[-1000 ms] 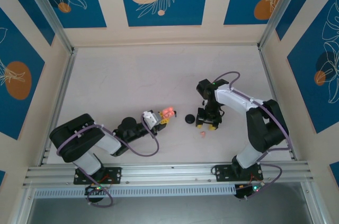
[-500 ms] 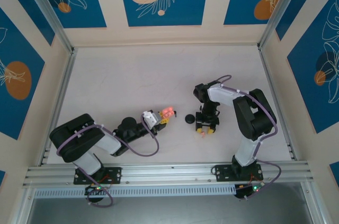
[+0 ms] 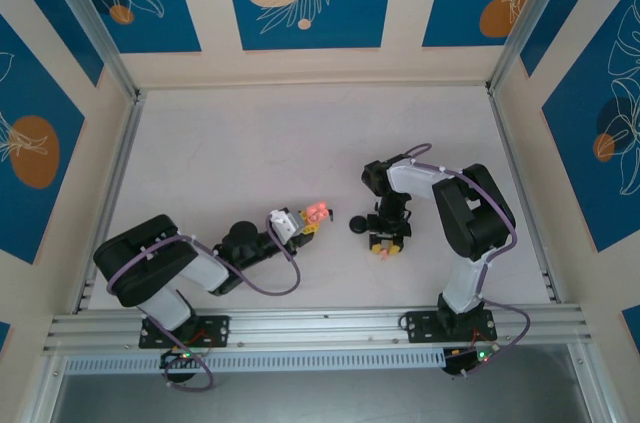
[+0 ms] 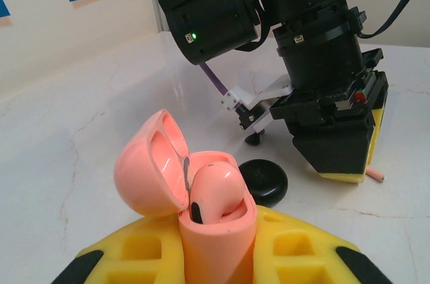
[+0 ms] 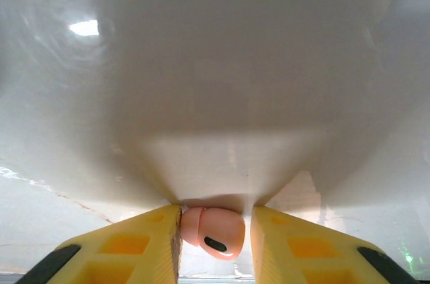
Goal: Insert the wireless bluetooth earbuds into the charging case
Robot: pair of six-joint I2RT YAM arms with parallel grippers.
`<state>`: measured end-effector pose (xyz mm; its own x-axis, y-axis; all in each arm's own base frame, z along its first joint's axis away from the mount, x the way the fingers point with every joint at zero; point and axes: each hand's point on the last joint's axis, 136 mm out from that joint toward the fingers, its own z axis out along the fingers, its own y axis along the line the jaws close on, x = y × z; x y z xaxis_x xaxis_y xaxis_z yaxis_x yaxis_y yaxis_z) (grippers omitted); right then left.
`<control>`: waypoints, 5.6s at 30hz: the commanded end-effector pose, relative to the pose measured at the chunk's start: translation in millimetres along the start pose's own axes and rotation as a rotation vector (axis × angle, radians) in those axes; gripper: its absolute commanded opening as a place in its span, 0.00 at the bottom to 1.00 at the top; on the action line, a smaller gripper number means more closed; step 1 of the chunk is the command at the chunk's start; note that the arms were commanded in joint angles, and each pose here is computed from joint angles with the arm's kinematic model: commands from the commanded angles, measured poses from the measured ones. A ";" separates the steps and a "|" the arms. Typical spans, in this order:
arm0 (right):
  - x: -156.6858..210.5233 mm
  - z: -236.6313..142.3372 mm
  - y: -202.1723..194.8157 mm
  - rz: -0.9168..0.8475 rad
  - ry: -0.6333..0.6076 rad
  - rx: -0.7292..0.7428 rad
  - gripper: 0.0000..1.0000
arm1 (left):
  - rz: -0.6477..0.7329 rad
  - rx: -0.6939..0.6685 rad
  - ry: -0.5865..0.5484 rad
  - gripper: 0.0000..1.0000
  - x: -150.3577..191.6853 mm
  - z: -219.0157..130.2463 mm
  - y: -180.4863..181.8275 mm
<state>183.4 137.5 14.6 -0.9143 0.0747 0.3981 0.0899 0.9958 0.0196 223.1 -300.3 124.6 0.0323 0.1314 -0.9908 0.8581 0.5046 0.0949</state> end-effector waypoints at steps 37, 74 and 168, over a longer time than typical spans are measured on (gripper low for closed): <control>-18.4 -138.6 105.9 -0.415 -0.994 -0.195 0.28 | -0.022 0.047 -0.016 0.09 -0.8 25.5 -9.1; -5.4 -136.9 127.3 -0.495 -1.118 -0.282 0.28 | -0.057 0.044 -0.111 0.09 -37.4 23.7 -7.6; 111.8 -221.7 82.3 -1.376 -1.149 -0.876 0.72 | -0.065 0.359 -0.212 0.09 -75.4 6.4 -59.4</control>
<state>198.8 214.6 259.4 -0.4092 -0.1758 -0.8954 -0.8937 0.2749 0.3545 186.2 -338.5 167.8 0.0074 -0.0150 -0.9999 0.9698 0.2439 0.0035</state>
